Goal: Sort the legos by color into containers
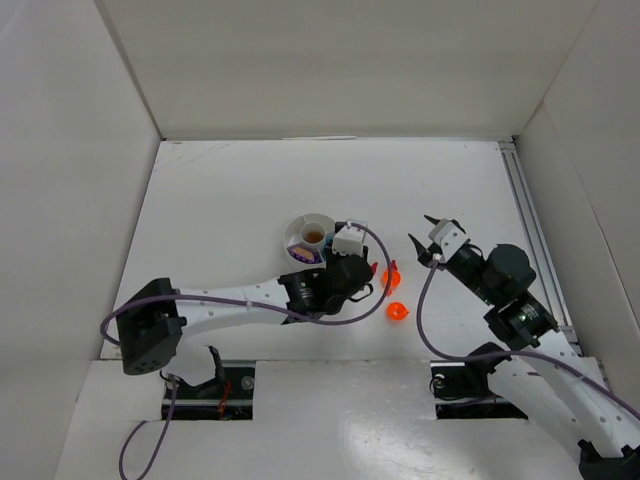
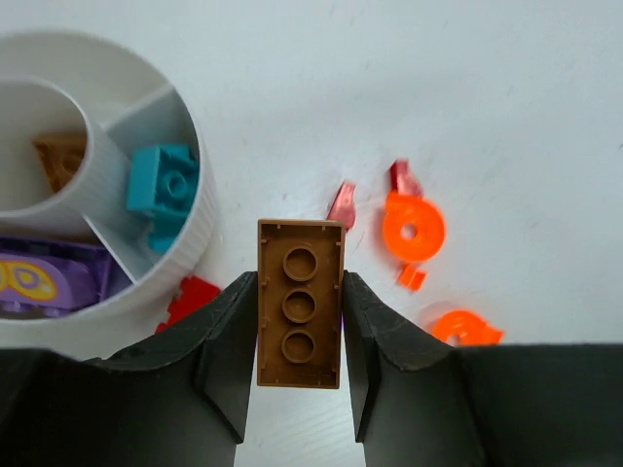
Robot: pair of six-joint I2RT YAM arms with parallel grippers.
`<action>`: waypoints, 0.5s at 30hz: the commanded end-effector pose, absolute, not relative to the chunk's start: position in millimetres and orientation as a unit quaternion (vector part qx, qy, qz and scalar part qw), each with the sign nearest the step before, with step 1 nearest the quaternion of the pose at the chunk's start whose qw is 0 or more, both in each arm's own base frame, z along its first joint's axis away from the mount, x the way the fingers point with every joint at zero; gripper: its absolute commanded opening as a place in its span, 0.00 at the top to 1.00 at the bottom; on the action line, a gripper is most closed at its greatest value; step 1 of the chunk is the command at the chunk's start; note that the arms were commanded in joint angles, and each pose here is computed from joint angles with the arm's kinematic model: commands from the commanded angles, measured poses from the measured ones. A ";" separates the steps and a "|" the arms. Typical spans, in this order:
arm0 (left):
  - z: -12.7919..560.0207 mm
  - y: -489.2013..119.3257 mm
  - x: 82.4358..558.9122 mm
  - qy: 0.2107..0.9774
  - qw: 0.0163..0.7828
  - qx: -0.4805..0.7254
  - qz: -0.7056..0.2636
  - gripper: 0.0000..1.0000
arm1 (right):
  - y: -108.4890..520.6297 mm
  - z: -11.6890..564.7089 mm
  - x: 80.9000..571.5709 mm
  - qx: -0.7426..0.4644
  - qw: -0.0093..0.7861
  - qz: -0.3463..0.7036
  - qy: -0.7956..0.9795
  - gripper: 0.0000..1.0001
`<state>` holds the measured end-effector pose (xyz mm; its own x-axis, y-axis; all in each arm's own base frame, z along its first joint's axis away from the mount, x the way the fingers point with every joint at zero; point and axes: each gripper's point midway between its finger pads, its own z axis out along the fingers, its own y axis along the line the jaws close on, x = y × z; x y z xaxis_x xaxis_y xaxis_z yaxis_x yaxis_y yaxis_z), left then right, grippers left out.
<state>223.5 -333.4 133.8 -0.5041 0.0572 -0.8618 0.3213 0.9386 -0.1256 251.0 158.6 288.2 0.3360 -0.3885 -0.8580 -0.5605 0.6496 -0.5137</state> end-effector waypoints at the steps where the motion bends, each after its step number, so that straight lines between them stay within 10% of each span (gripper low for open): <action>1: 194.5 -332.1 240.3 0.808 0.563 0.068 -0.164 0.82 | 144.1 294.2 252.5 -0.394 0.707 0.035 0.587 0.45; 15: 248.2 -253.5 330.0 0.726 0.672 -0.098 -0.109 0.77 | 128.5 300.4 257.6 -0.377 0.700 -0.002 0.607 0.45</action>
<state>321.6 -264.5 231.8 -0.1608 -0.2281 -0.9603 0.0434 0.9704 -0.2377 254.7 137.5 274.8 0.2450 -0.4585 -0.8543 -0.5119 0.6872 -0.5156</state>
